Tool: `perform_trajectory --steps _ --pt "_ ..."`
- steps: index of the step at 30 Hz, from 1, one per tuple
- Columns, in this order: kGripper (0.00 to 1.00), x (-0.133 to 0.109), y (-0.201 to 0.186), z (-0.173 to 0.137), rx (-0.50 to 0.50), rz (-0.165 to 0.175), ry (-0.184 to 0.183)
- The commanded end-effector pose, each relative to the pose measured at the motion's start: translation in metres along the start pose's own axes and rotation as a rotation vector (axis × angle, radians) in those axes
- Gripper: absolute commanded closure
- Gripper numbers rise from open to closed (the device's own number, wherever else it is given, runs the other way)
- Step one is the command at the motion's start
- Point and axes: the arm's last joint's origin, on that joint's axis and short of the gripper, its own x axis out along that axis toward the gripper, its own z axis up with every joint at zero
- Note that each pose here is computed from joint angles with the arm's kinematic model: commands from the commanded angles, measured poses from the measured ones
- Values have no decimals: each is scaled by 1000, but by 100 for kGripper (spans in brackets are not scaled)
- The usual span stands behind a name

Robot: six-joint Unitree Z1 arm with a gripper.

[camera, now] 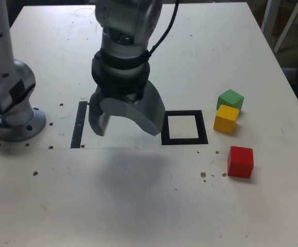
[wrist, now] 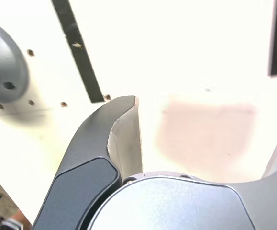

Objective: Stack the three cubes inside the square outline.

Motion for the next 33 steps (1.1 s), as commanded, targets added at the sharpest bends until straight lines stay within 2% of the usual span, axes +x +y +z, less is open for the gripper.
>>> perform_trajectory --steps 1,10,21,27,33 --pt "1 -2 -6 10 12 1 5" --pt "1 -24 -21 47 43 -1 -10" --pt "1 -53 -36 109 91 -4 -31" --pt "1 -51 -44 141 103 -19 -50" --pt "0 -52 -47 157 105 -26 -81"
